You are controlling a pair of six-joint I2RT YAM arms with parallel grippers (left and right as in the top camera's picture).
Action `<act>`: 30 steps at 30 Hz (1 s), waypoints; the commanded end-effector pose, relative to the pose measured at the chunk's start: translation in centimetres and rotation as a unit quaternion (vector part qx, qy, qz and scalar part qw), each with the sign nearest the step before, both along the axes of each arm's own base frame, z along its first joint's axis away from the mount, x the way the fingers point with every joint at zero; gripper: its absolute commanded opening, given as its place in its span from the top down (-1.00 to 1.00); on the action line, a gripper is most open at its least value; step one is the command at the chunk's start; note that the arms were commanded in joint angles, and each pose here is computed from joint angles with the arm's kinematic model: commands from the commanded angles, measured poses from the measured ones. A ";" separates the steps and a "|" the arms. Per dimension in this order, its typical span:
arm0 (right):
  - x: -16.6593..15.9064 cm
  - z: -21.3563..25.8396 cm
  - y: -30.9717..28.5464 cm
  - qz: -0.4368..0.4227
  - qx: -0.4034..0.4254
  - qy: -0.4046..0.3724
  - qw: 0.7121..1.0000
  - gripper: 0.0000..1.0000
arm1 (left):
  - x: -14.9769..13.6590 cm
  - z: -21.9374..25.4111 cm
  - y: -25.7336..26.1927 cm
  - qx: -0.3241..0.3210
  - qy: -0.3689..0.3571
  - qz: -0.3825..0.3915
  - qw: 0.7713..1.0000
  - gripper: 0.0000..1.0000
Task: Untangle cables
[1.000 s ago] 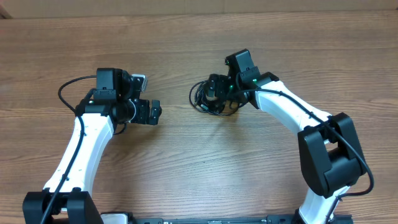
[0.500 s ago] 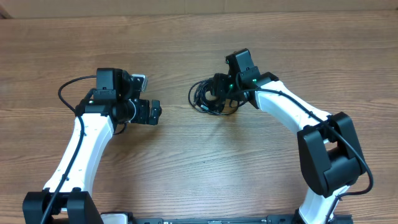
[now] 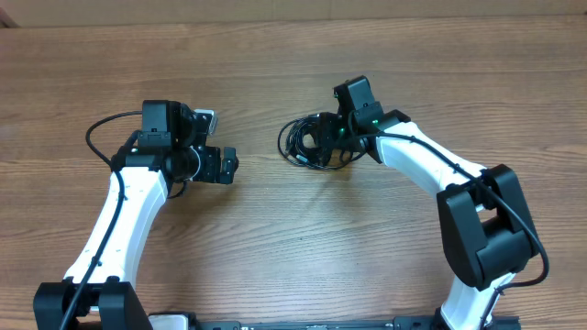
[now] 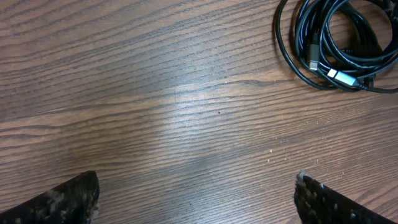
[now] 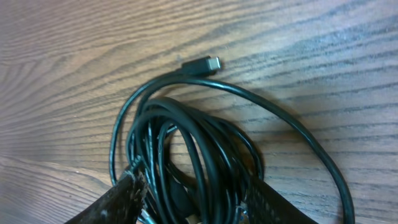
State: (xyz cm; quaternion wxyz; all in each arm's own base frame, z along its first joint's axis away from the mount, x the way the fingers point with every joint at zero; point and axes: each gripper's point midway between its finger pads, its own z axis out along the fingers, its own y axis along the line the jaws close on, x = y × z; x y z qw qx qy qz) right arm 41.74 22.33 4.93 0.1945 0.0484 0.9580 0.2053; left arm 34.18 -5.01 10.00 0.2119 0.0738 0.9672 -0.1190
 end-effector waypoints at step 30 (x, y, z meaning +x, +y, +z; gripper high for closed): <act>-1.9 12.0 6.7 0.136 0.197 -0.042 0.970 0.92 | 2.3 1.0 1.5 0.033 -0.041 0.025 0.998 -0.99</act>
